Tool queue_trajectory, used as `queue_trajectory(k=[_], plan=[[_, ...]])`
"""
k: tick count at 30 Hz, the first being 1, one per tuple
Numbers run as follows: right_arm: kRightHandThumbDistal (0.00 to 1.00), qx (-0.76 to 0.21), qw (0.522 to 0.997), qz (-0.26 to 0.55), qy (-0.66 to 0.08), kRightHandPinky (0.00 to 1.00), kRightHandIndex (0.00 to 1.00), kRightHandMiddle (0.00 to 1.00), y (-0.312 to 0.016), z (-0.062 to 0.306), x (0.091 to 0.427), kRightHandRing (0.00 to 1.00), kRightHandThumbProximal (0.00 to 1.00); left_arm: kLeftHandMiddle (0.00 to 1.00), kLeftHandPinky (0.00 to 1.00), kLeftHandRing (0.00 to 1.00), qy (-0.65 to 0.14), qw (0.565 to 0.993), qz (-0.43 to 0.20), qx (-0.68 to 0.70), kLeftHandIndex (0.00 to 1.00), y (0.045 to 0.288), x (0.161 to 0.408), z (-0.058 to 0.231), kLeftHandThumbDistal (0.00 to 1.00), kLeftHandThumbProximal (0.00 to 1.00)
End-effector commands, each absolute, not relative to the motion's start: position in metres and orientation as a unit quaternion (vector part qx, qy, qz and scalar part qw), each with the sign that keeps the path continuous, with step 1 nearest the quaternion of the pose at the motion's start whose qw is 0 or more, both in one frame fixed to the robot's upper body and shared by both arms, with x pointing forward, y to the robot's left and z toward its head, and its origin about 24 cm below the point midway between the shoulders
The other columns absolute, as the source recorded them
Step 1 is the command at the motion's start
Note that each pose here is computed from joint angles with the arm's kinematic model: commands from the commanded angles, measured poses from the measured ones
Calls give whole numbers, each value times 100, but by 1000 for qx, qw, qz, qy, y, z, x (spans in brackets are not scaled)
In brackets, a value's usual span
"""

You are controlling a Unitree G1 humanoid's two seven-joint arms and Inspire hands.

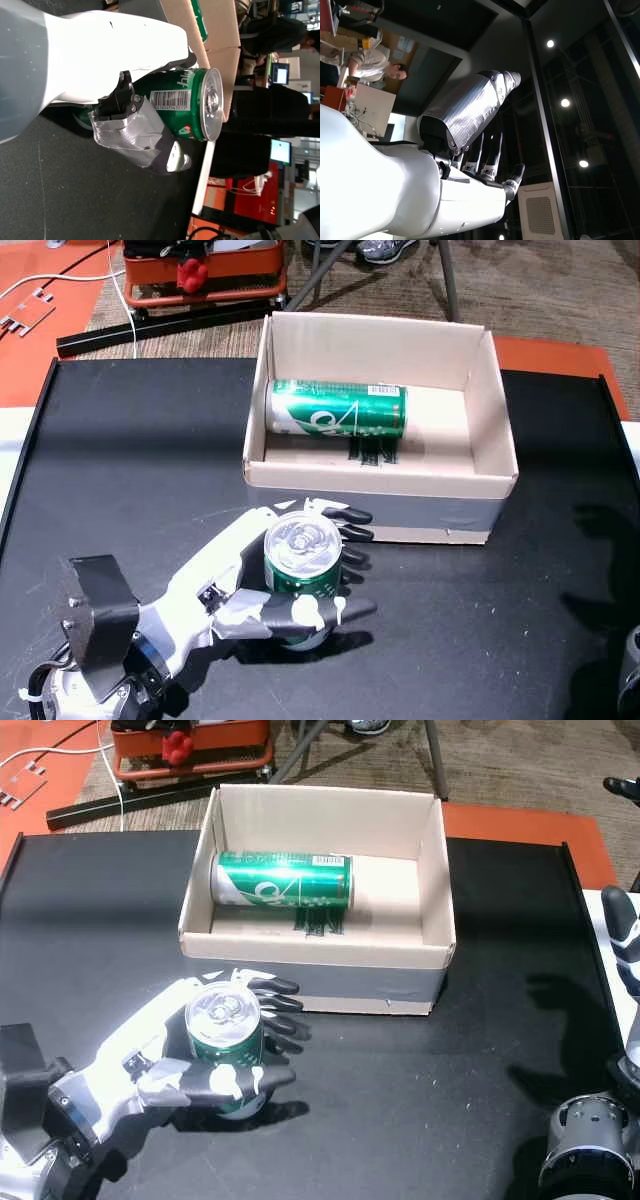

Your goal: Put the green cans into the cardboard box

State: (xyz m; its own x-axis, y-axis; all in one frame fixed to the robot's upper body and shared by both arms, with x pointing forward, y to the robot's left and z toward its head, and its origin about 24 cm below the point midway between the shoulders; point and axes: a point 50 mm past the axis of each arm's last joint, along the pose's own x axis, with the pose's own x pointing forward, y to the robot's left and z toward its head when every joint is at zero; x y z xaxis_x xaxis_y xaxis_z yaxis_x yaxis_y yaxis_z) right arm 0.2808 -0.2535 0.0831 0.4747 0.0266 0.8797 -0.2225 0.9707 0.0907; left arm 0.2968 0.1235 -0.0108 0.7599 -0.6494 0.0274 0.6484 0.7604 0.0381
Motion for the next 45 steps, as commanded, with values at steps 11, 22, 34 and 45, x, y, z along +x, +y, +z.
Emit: queue_trajectory(k=[11, 22, 34, 45], plan=[[100, 88, 855, 70, -506, 87, 59, 56, -252, 80, 277, 61, 65, 60, 68, 63, -3, 941, -339, -26, 55, 129, 294, -16, 81, 0], [100, 83, 856, 67, -507, 88, 58, 56, -251, 80, 276, 62, 68, 58, 61, 59, 4, 940, -339, -34, 53, 129, 293, -19, 84, 0], [100, 78, 857, 63, -506, 88, 58, 56, -251, 79, 275, 62, 68, 41, 36, 39, 16, 945, -319, -75, 46, 130, 293, -22, 83, 5], [100, 82, 856, 64, -506, 88, 56, 55, -251, 80, 276, 62, 65, 23, 17, 23, 28, 942, -321, -90, 27, 130, 294, -23, 83, 5]])
